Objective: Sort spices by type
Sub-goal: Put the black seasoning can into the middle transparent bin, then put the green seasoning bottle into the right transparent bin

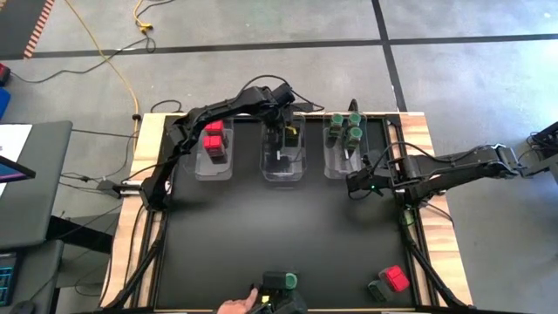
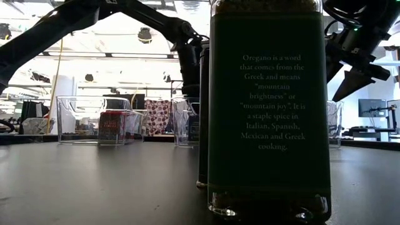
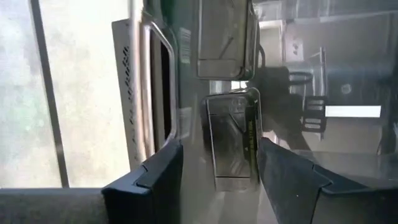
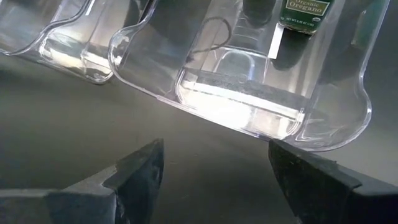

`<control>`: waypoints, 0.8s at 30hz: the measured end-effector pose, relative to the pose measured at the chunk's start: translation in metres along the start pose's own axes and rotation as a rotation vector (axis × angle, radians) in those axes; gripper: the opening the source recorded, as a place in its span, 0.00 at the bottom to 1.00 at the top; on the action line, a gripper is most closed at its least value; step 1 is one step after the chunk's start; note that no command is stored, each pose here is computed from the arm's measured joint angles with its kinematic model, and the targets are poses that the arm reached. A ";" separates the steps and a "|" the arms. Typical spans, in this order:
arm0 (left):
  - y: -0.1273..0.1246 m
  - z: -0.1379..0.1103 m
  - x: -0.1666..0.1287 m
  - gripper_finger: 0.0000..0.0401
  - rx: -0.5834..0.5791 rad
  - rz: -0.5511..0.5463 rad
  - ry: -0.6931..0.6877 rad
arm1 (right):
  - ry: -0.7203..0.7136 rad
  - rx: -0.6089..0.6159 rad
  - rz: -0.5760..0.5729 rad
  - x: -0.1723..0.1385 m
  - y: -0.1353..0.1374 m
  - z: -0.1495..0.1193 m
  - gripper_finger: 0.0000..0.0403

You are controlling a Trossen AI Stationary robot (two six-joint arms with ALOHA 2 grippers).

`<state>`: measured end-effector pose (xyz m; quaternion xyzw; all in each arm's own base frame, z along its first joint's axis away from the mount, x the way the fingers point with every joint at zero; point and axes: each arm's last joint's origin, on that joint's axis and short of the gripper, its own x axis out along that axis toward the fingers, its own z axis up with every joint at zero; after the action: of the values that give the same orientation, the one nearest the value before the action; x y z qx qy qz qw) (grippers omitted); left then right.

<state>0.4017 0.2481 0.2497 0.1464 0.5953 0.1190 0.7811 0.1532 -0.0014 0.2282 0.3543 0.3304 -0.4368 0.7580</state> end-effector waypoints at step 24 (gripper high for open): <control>0.003 -0.002 -0.028 0.48 -0.014 0.036 0.026 | 0.007 -0.039 0.065 -0.011 0.005 -0.001 0.82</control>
<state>0.3920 0.2405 0.2756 0.1499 0.6019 0.1392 0.7720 0.1538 0.0056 0.2378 0.3513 0.3296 -0.4040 0.7776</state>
